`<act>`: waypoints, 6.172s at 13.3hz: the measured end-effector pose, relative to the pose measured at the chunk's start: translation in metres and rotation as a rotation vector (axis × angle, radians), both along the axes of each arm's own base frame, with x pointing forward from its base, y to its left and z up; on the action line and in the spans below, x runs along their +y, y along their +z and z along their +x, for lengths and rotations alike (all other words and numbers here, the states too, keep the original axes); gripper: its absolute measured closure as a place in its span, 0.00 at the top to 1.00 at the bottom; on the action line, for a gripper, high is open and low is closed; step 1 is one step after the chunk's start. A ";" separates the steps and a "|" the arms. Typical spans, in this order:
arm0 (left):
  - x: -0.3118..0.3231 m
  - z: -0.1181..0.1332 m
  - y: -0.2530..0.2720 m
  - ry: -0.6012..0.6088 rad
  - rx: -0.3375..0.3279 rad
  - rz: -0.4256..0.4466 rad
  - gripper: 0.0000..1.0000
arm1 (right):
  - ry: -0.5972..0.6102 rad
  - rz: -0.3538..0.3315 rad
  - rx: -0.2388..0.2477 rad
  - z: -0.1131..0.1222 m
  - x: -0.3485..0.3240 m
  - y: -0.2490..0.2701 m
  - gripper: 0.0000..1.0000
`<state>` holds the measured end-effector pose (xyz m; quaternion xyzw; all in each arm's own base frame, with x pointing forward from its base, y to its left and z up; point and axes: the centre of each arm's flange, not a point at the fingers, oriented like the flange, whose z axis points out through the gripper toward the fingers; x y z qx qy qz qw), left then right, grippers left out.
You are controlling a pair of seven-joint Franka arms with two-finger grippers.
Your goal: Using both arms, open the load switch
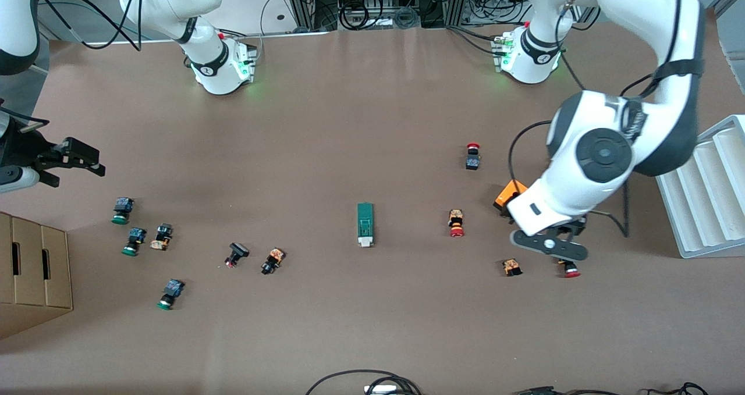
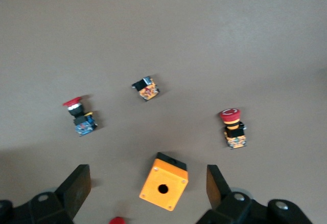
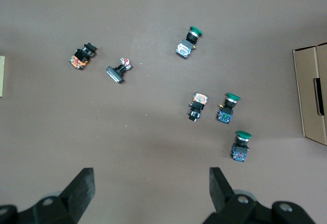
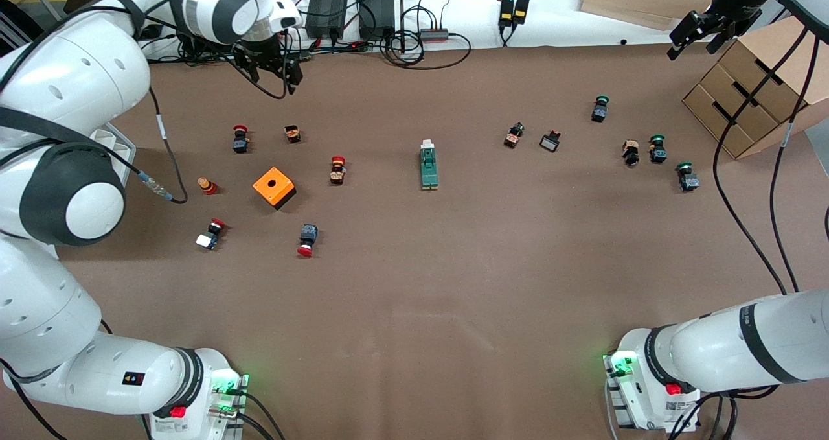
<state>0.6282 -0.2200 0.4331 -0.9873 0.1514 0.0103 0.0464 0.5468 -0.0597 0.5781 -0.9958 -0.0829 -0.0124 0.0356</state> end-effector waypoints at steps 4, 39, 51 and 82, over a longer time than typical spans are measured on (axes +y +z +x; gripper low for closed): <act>-0.040 -0.015 -0.002 0.018 -0.012 0.012 1.00 | 0.000 0.000 0.002 0.000 0.000 -0.001 1.00; -0.351 -0.200 -0.119 0.330 -0.834 -0.028 1.00 | -0.757 0.069 0.224 0.089 0.163 -0.061 1.00; -0.382 -0.253 -0.230 0.403 -1.069 -0.215 1.00 | -1.351 -0.061 0.421 0.080 0.251 -0.116 1.00; -0.355 -0.272 -0.378 0.328 -1.314 -0.250 1.00 | -2.153 0.122 0.618 0.120 0.453 -0.350 1.00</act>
